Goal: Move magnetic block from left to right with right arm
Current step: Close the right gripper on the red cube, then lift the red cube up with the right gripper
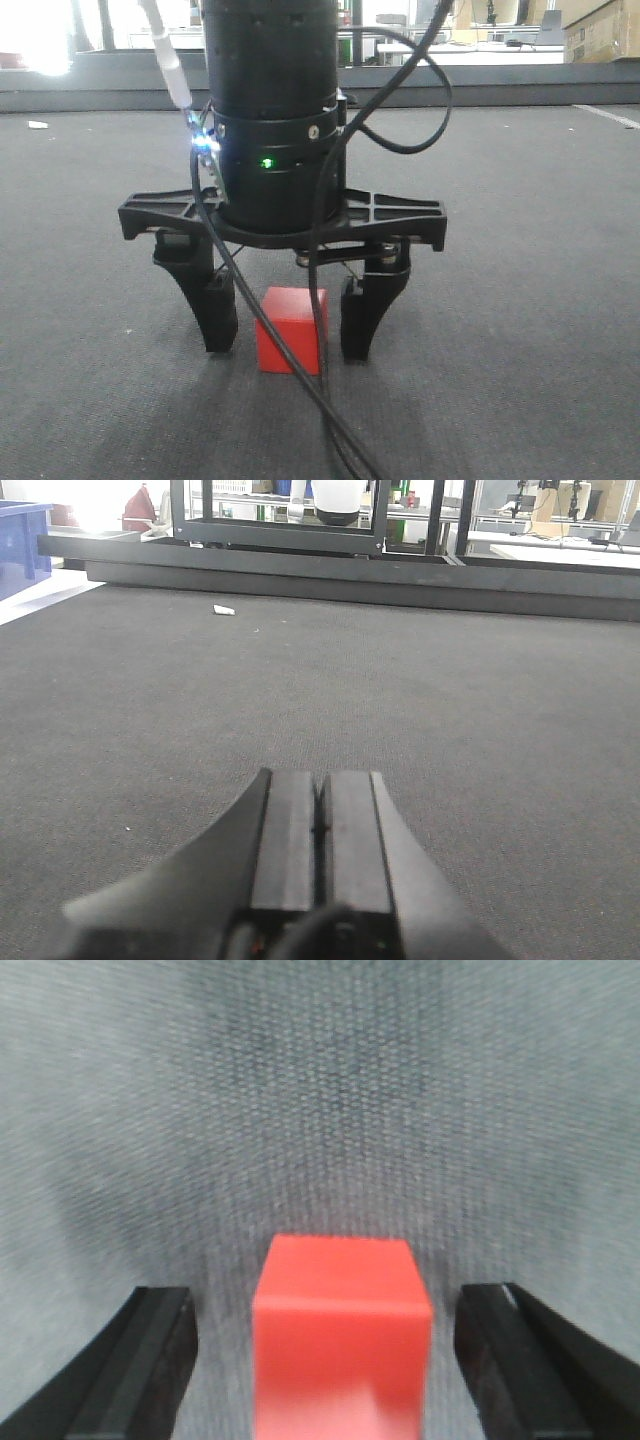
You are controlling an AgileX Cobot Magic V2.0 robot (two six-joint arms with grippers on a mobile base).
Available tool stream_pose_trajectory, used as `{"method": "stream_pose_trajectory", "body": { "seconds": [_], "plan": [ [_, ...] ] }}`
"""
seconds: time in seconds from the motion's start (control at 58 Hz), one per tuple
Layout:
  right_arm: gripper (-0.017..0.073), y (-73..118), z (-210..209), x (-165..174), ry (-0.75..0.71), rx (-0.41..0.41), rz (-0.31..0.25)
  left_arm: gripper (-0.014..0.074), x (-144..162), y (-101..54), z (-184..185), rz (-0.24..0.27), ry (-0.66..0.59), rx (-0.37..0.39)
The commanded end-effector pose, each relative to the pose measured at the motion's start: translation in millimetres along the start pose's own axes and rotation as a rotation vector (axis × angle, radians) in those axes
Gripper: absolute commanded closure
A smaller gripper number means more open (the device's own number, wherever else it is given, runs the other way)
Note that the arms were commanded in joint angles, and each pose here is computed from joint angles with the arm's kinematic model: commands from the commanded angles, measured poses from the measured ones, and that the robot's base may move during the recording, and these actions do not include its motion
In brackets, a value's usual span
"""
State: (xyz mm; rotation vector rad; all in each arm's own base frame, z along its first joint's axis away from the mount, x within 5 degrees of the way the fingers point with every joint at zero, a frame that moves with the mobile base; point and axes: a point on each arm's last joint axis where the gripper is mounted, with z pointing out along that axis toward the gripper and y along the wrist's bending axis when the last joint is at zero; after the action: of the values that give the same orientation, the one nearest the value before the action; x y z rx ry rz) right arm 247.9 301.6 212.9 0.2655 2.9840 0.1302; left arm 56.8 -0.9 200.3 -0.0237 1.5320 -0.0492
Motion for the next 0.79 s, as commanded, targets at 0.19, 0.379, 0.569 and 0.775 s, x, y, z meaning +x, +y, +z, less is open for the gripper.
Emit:
{"method": "stream_pose_trajectory", "body": {
  "seconds": [0.19, 0.379, 0.569, 0.775],
  "plan": [
    [0.0018, 1.0, -26, -6, -0.039, -0.068, 0.016, 0.0720, -6, 0.2, -1, -0.010, -0.088, -0.001],
    [0.0272, 0.0, -26, -6, -0.035, -0.059, 0.017, 0.0720, -6, 0.2, -1, -0.010, -0.088, -0.001],
    [0.0316, -8.8, -40, -4, -0.019, -0.025, 0.013, 0.0720, -6, 0.2, -1, -0.010, -0.088, -0.001],
    [0.0316, -27.9, -84, -4, -0.068, -0.081, -0.183, 0.0720, -6, 0.2, -1, -0.010, -0.088, -0.001]
  ]
}}
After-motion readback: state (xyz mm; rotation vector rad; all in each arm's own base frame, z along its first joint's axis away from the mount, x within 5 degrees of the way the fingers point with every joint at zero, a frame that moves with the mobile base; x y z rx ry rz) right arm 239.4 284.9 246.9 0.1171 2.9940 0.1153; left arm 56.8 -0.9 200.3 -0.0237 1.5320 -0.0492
